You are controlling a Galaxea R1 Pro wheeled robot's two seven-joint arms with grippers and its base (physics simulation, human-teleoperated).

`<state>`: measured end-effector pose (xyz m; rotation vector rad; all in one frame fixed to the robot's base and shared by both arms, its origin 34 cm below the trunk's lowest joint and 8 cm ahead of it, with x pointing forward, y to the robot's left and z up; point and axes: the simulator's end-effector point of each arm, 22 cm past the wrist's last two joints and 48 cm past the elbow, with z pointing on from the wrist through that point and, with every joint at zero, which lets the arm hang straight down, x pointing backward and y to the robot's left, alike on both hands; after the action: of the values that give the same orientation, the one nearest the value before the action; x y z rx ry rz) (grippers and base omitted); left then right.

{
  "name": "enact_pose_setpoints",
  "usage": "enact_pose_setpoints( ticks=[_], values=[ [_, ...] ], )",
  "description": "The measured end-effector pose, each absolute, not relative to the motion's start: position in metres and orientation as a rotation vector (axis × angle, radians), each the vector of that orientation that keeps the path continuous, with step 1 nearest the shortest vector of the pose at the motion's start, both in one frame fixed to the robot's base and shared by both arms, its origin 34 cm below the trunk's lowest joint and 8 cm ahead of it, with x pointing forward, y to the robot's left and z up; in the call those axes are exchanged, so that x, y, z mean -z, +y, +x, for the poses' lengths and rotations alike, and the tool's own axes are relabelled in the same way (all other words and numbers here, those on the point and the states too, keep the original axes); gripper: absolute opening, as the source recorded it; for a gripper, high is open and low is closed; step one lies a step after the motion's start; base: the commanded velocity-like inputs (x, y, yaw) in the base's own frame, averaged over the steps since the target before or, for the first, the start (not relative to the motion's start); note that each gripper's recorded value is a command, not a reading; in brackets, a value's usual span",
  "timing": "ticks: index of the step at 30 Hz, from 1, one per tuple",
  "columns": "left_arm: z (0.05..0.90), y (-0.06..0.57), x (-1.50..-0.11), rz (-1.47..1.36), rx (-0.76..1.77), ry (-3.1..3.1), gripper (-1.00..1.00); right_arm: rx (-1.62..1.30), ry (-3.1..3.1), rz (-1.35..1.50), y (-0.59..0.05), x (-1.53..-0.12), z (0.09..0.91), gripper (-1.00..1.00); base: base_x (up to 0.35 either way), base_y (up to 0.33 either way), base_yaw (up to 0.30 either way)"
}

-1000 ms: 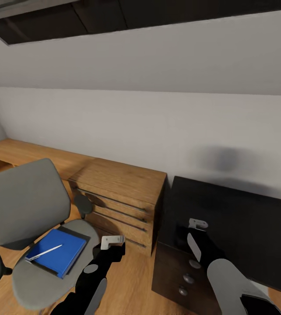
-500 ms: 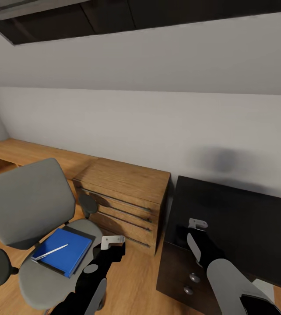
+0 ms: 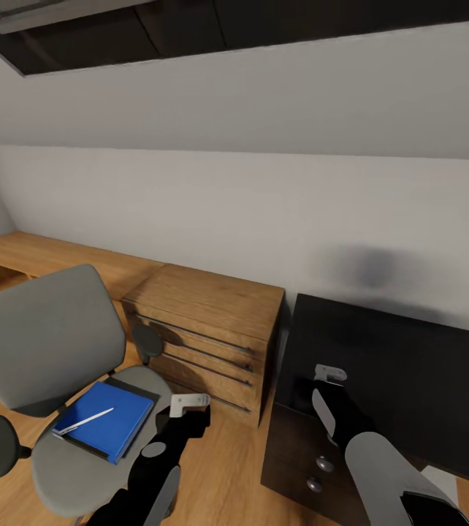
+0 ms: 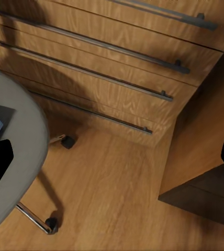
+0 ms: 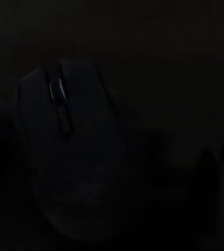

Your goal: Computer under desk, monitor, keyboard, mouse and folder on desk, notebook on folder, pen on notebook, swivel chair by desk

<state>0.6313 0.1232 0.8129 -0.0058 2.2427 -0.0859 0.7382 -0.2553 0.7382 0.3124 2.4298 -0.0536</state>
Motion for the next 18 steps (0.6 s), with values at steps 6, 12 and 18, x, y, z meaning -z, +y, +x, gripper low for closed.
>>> enact_pose_setpoints(
  ticks=[6,12,18],
  values=[
    [0.630,0.122,-0.821,-0.002,0.085,2.244,1.00,0.050,2.424,0.311,-0.255,-0.748,0.739,1.00,0.000,0.000,0.000],
    [0.629,0.122,-0.829,-0.001,0.085,2.244,1.00,0.048,2.421,0.311,-0.255,-0.757,0.739,1.00,0.000,0.000,0.000],
    [0.628,0.122,-0.834,-0.001,0.084,2.245,1.00,0.053,2.374,0.317,-0.260,-0.778,0.751,1.00,0.000,0.000,0.000]
  ],
)
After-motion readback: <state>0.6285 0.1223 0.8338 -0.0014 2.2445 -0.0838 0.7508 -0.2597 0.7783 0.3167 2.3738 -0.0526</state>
